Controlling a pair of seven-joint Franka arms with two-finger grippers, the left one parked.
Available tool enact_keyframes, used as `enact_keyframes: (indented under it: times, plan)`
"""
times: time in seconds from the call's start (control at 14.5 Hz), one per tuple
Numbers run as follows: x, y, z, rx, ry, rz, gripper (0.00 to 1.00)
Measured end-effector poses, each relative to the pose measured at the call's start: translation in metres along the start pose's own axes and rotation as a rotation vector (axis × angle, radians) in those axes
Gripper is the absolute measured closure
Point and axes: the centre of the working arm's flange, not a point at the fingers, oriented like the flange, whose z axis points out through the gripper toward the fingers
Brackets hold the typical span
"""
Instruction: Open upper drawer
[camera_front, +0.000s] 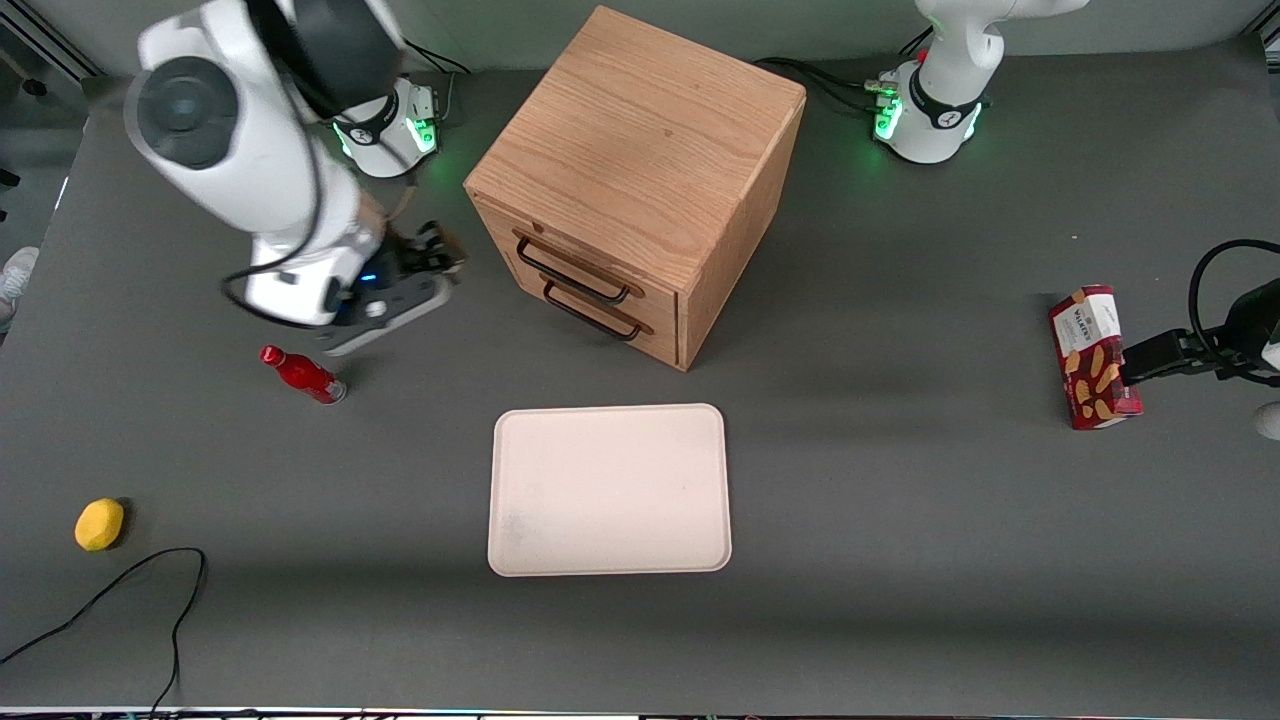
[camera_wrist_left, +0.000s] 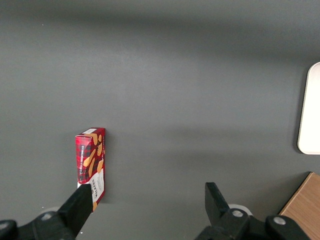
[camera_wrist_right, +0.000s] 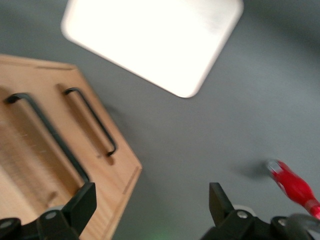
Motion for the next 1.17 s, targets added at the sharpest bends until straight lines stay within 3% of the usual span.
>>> enact_keyframes:
  times: [0.21, 0.48, 1.17]
  plan:
    - [0.013, -0.023, 0.013, 0.067, 0.002, -0.229, 0.0]
    - [0.026, -0.045, 0.035, 0.148, -0.011, -0.313, 0.0]
    - [0.054, -0.061, 0.107, 0.182, -0.047, -0.397, 0.0]
